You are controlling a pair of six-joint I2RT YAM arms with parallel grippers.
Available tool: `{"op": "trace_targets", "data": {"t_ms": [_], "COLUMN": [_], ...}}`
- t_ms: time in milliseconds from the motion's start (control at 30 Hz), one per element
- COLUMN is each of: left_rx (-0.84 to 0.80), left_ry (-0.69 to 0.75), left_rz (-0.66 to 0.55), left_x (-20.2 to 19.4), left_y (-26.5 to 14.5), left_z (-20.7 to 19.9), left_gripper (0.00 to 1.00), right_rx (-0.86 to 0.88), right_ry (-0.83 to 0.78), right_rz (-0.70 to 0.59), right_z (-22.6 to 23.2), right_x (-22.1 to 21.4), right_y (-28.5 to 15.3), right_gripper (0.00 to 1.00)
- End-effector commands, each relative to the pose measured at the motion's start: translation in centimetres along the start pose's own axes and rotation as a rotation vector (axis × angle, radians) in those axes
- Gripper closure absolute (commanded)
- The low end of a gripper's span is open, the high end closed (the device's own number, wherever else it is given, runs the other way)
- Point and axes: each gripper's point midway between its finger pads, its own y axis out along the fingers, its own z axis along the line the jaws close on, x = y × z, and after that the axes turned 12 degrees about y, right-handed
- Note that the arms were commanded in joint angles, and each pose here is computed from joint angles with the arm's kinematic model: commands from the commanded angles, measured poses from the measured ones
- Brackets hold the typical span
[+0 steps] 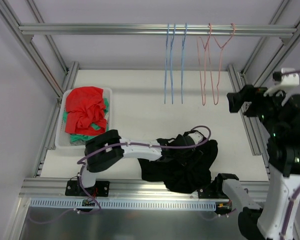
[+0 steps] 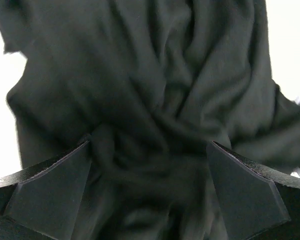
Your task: Remove the tank top from the hanger
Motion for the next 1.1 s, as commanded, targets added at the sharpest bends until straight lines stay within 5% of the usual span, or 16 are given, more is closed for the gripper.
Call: {"op": "trace_targets", "data": {"t_ms": [0,67,167,200,433,633,900,1067], "left_rx": [0.093,0.166,0.275,0.324,0.729,0.868,1.099,1.138], "left_ry": [0.051,0.049,0.059,0.06,-0.03,-0.272,-0.426,-0.527], "left_rz": [0.061,0.098,0.124,0.157,-0.073,-0.357,-0.477,-0.457], "left_x": [-1.1,-1.8,-2.3,-2.7,3.9,7.2,9.3,8.7], "left_y": [2.7,4.0,3.0,1.7,-15.7,-32.0,-46.1,-48.6], "left_z": [0.0,0.8,1.8,2.7,10.7,17.8,28.3,34.7], "left_gripper": [0.01,0.04,0.68,1.0,1.0,1.0,1.0,1.0], "right_rx": [0.181,0.272,0.311,0.309,0.278,0.292,0.351,0.385], "right_ry": [-0.014,-0.04,-0.057,-0.059,-0.054,-0.04,-0.016,-0.004], "right_rz": [-0.006,-0.044,-0.101,-0.116,-0.183,-0.175,-0.204,-0.202], "right_z": [3.1,4.8,5.6,5.6,4.9,4.9,5.9,6.6], "right_x": [-1.7,-2.0,-2.1,-2.1,-2.8,-3.4,-3.0,-2.8], "right_y": [-3.4,-6.0,-8.7,-9.2,-11.3,-11.0,-10.9,-10.8], "right_gripper": [0.01,0.01,0.01,0.01,0.01,0.01,0.0,0.01]}}
